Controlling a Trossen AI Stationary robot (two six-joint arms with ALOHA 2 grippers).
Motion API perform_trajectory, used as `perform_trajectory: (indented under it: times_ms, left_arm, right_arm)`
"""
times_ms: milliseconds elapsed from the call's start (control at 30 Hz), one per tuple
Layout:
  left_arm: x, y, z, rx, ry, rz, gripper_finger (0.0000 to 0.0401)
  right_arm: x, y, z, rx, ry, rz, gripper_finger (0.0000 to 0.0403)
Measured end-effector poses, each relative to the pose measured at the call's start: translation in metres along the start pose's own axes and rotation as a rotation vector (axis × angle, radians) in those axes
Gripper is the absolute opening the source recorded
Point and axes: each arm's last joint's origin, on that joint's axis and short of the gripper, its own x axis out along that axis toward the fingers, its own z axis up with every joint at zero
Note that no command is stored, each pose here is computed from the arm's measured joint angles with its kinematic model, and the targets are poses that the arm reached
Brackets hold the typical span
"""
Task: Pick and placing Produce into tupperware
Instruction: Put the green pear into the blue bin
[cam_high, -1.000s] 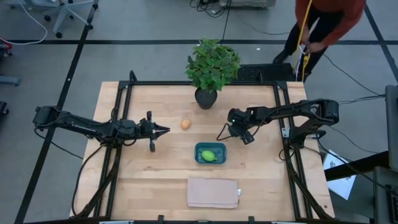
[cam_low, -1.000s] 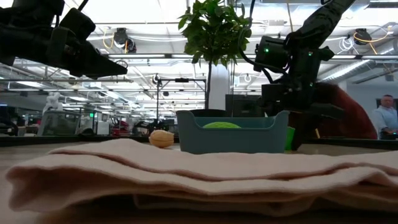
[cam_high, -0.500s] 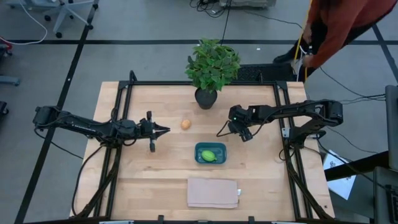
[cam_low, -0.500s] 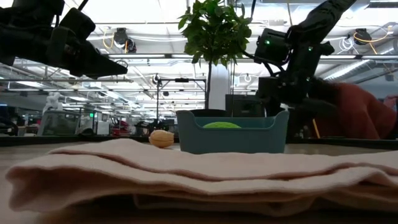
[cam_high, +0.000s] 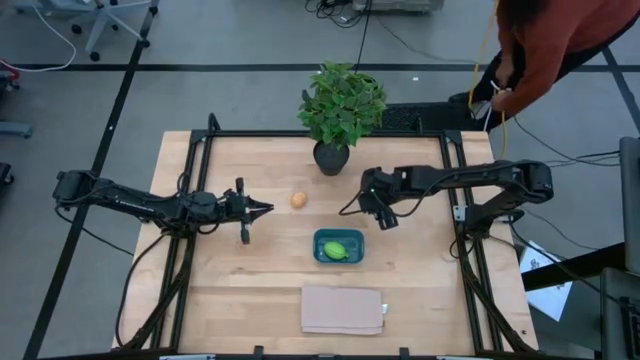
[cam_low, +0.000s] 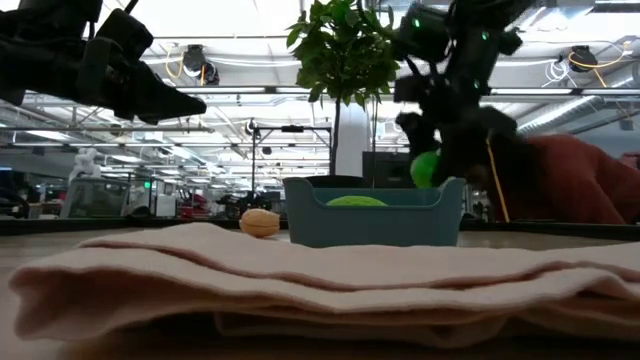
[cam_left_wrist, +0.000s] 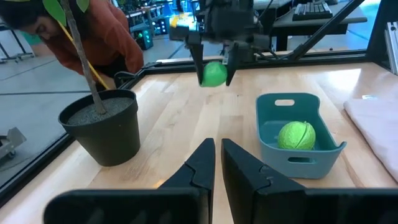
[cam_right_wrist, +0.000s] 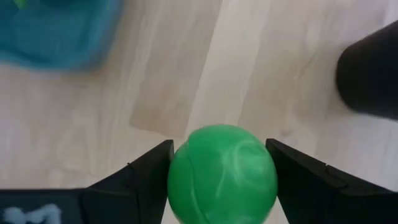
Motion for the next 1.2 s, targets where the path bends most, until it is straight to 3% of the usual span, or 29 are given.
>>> perform_trajectory:
  times_ms: [200,333,600,833,1200]
  left_arm:
    - [0.000,0.000,0.000,-0.003,0.000,0.000,0.0033]
    - [0.000,0.000,0.000,-0.004,0.000,-0.001,0.0033]
    - [0.000,0.000,0.000,-0.005,-0.005,-0.003,0.0033]
    - [0.000,0.000,0.001,-0.006,-0.008,-0.002,0.0033]
    - [0.000,0.000,0.001,-0.006,-0.007,-0.003,0.0033]
  right_arm:
    - [-0.019,-0.001,0.020,0.035,-0.059,0.058,0.0236]
    - [-0.029,0.001,0.019,0.070,-0.079,0.104,0.0236]
    - [-0.075,0.000,0.016,0.174,-0.263,0.076,0.0235]
    - [-0.105,0.012,0.003,0.251,-0.450,0.049,0.0235]
    - [-0.112,0.036,-0.022,0.335,-0.660,0.059,0.0235]
